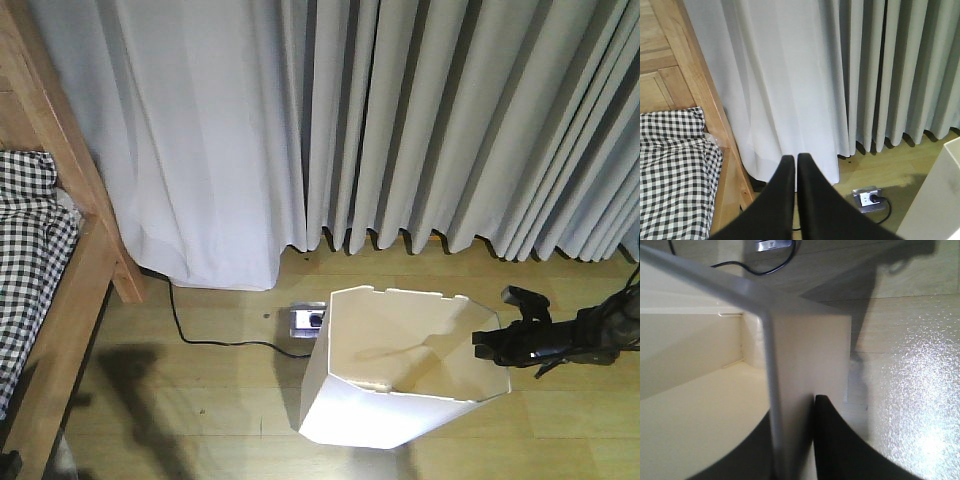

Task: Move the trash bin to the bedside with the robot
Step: 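Lower the bin to the floor near the bed with the right gripper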

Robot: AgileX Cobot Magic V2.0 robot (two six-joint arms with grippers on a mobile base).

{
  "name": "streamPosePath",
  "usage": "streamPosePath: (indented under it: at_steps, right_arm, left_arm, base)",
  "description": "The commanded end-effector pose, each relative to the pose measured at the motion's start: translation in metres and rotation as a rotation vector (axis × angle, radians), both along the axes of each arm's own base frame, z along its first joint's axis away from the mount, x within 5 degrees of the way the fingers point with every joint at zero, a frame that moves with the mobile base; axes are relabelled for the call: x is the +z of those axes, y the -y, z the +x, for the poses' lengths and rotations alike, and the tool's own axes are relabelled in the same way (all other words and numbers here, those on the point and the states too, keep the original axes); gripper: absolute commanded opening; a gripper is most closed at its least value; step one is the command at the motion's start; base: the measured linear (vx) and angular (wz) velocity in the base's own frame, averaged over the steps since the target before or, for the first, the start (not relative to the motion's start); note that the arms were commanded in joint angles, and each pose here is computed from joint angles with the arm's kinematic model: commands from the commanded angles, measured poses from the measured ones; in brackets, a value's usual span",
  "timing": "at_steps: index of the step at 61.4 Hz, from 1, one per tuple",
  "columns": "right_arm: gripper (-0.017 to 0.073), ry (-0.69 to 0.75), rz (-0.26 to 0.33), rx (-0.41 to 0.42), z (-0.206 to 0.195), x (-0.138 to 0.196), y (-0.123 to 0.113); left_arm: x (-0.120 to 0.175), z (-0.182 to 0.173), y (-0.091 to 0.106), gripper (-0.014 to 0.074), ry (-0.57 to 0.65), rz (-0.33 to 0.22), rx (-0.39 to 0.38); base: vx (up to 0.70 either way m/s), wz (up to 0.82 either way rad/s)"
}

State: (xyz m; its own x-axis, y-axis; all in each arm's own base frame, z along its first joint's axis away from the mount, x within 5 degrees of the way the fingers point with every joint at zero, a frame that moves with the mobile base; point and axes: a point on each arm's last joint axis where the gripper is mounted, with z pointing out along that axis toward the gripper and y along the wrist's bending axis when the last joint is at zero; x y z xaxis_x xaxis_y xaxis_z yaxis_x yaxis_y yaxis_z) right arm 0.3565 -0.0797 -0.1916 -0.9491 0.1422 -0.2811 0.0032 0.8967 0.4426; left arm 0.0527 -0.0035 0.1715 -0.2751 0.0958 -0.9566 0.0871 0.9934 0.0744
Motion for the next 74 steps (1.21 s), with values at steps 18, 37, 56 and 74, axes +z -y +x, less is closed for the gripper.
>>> streamPosePath:
  at_steps: [18, 37, 56, 74]
  right_arm:
    - [-0.0003, 0.131, 0.197, -0.068, 0.047, -0.011, -0.003]
    - [-0.0003, 0.095, 0.155, 0.041, 0.07, -0.03, -0.041]
    - [0.0006, 0.006, 0.087, 0.087, 0.076, -0.04, -0.061]
    - [0.0013, -0.006, 0.143, 0.158, 0.08, -0.026, -0.066]
  left_arm:
    - [0.001, 0.001, 0.0, -0.0007, 0.072, -0.009, 0.004]
    - [0.001, 0.001, 0.0, -0.0007, 0.072, -0.009, 0.004]
    - [0.001, 0.001, 0.0, -0.0007, 0.072, -0.009, 0.004]
    - [0.001, 0.001, 0.0, -0.0007, 0.072, -0.009, 0.004]
  base:
    - [0.0, 0.0]
    - [0.0, 0.0]
    - [0.0, 0.0]
    - [0.0, 0.0]
